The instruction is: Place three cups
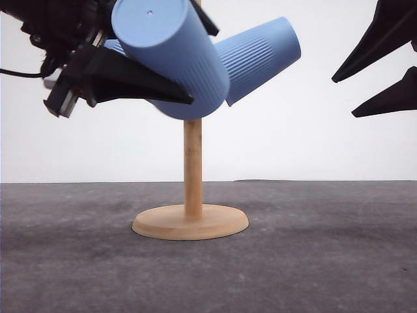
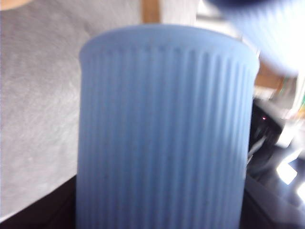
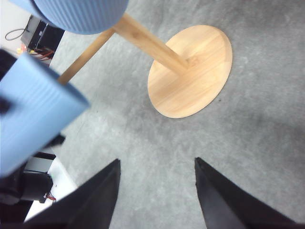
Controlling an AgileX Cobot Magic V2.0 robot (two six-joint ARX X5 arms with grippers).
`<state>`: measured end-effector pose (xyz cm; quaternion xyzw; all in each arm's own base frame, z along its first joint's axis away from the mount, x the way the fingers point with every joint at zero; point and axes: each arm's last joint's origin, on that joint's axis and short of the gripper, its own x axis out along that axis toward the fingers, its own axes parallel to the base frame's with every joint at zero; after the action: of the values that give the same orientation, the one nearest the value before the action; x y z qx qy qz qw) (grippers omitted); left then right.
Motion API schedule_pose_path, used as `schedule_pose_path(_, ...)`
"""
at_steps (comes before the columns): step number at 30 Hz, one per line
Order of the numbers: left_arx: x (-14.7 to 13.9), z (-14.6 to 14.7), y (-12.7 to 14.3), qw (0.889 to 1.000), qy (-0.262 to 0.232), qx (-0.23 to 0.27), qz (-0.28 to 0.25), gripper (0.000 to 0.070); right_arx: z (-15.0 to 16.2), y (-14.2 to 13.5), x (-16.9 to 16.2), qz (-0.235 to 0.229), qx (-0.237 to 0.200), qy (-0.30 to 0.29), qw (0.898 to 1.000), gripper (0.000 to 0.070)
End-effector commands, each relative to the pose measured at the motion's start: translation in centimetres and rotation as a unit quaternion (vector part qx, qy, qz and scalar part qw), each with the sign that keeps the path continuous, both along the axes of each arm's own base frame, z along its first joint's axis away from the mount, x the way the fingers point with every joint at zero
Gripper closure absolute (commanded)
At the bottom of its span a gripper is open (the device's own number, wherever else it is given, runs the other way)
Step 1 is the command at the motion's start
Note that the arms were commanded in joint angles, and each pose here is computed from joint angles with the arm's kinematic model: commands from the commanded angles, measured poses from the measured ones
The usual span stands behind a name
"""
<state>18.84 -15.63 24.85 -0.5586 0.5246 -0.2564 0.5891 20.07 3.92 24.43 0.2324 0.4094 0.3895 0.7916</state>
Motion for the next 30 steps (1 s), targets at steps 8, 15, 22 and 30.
schedule_pose_path(8,1.8,-0.8,0.9,0.998,0.045,0.004,0.046,0.0423,0.5,0.0,0.3,0.006,-0.004,-0.019,1.0,0.0388)
schedule_pose_path(15,4.0,-2.8,0.5,0.999,0.043,-0.007,0.025,0.0296,0.5,0.0,0.3,0.006,-0.003,-0.019,1.0,0.0388)
schedule_pose_path(22,5.1,-4.0,-0.1,0.999,0.035,-0.012,0.027,0.0096,0.5,0.0,0.3,0.006,-0.004,-0.016,1.0,0.0388)
schedule_pose_path(30,5.3,-3.7,0.0,0.999,0.02,-0.027,0.016,0.0056,0.5,0.0,0.2,0.005,-0.004,-0.015,1.0,0.0388)
